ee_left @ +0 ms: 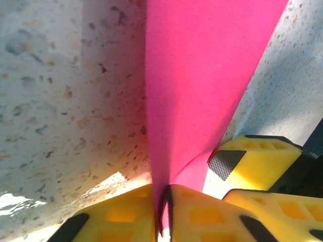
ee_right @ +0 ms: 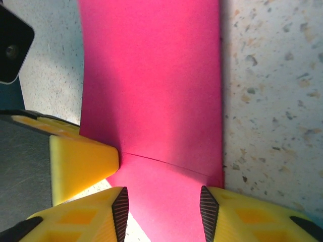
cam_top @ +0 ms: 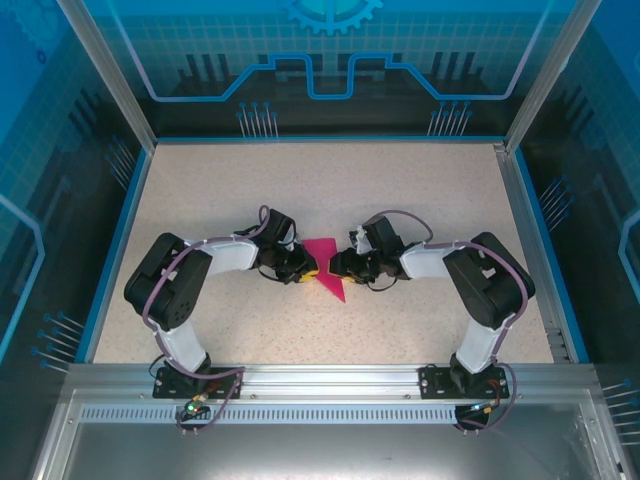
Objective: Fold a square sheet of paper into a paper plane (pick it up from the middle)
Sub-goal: Fold the wing for the fifth time at the center of the table.
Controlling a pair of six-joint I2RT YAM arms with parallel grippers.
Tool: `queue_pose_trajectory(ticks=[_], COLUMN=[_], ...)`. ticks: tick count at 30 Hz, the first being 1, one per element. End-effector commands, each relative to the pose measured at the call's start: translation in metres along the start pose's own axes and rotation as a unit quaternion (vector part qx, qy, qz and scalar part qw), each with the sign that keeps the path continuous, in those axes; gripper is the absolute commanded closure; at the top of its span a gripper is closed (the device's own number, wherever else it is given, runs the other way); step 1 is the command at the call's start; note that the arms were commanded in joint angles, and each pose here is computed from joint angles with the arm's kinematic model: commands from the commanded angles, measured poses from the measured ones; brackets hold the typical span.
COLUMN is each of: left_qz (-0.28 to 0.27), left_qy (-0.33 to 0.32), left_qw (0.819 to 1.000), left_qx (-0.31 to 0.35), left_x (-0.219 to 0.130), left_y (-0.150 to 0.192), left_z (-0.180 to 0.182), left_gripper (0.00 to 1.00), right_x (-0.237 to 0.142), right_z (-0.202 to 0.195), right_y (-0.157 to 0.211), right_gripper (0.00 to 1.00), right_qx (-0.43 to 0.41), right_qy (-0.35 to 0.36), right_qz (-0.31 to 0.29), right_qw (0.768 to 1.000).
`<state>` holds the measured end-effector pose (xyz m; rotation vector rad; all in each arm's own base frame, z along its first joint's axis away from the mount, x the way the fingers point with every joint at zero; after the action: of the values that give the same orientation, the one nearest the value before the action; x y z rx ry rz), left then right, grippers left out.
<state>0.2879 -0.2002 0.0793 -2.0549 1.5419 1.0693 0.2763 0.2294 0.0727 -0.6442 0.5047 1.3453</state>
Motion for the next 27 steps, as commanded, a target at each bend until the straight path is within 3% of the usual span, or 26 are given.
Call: queue_pose_trajectory(ticks=[1,9,12,15,23,27], left_qz=[0.005,-0.003,-0.007,-0.010,-0.011,-0.011], left_qy=[0.010,-0.001,-0.001,-0.002,-0.002,-0.003], left_qw=[1.000,1.000,1.000,1.000,1.000,1.000], left_qx=[0.014,0.015,0.015,0.016,0.014,0.014], left_x=[0.000,-0.006,-0.010,-0.013,-0.018,-0.018], left_y=[0.000,0.006,0.007,0.008,0.009,0.009], left_z=[-0.009,-0.015,-0.020,-0.025,-0.030,-0.030], left_gripper=[0.90,0.95,0.95,0.95,0.95,0.95], right_x=[-0.010,-0.038,-0.042,-0.041,-0.017,-0.004], right_z=[-0.030,0.008,0.022,0.035,0.045,0.050], right_y=[0.000,0.001,0.013,0.030,0.059,0.062], right_gripper=[0.52,0.36,0.39,0.44,0.52,0.52], right_qx=[-0.024,-0.195,-0.287,-0.385,-0.535,-0.562], right_qy=[0.073,0.118,0.162,0.201,0.210,0.216], right_qz=[-0.025,-0.087,-0.115,-0.151,-0.171,-0.164], right_qw=[0.997,0.970,0.937,0.888,0.800,0.782])
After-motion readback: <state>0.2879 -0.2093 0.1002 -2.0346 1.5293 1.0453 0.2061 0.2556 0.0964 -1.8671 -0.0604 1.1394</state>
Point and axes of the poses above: each hand's point on the last joint's axis, 136 mm out from that joint toward the fingers, its own x axis out along the fingers, its own z axis along the line the jaws close on, y = z × x, the point moved 7 cm from there along -x, back along the fingers
